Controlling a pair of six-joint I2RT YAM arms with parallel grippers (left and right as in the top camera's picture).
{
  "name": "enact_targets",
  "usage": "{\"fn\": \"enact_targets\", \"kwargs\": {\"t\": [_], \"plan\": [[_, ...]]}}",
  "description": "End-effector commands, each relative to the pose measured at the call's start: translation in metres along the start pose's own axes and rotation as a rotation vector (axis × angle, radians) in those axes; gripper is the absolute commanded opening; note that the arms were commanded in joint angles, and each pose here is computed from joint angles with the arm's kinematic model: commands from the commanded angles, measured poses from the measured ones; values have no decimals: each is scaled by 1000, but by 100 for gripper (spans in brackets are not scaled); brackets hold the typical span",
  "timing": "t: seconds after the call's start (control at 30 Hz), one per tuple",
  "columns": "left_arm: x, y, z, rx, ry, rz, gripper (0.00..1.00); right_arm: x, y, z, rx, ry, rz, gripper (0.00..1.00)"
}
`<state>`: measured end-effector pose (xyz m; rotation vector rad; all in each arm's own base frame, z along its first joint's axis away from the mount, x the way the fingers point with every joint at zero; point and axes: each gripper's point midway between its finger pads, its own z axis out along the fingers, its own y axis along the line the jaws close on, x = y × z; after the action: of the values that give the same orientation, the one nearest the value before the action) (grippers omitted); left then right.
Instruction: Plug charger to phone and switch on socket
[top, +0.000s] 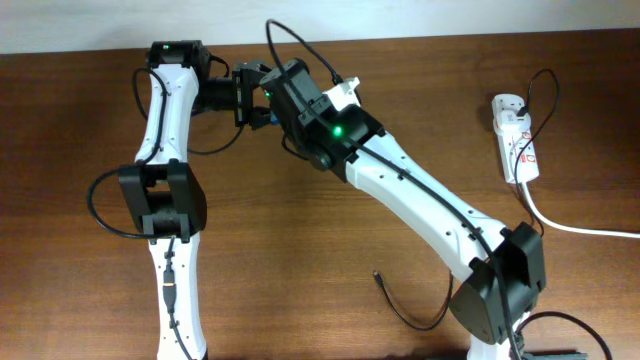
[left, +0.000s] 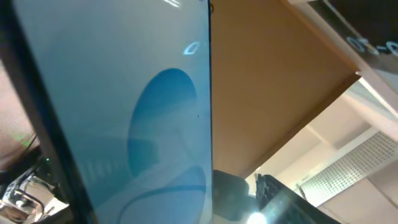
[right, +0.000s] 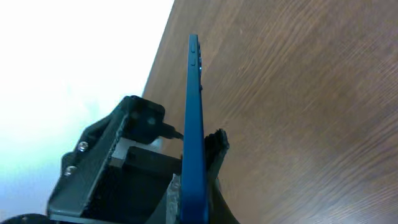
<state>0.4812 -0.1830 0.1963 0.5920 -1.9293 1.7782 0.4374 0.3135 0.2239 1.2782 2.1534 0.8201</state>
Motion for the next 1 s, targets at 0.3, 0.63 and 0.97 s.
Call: {"fn": "enact_targets", "kwargs": {"t": [0.3,0.63,0.97], "plan": [[3,-8,-1,27,13,-104,52,-9,25,-29,-76,25,384,4],[3,-8,-2,29,12,-124,48,-28,31,-39,-123,-66,394,4],[6,-15,-2,66,34,-130,36,-19,31,-38,-109,-15,391,4]]}}
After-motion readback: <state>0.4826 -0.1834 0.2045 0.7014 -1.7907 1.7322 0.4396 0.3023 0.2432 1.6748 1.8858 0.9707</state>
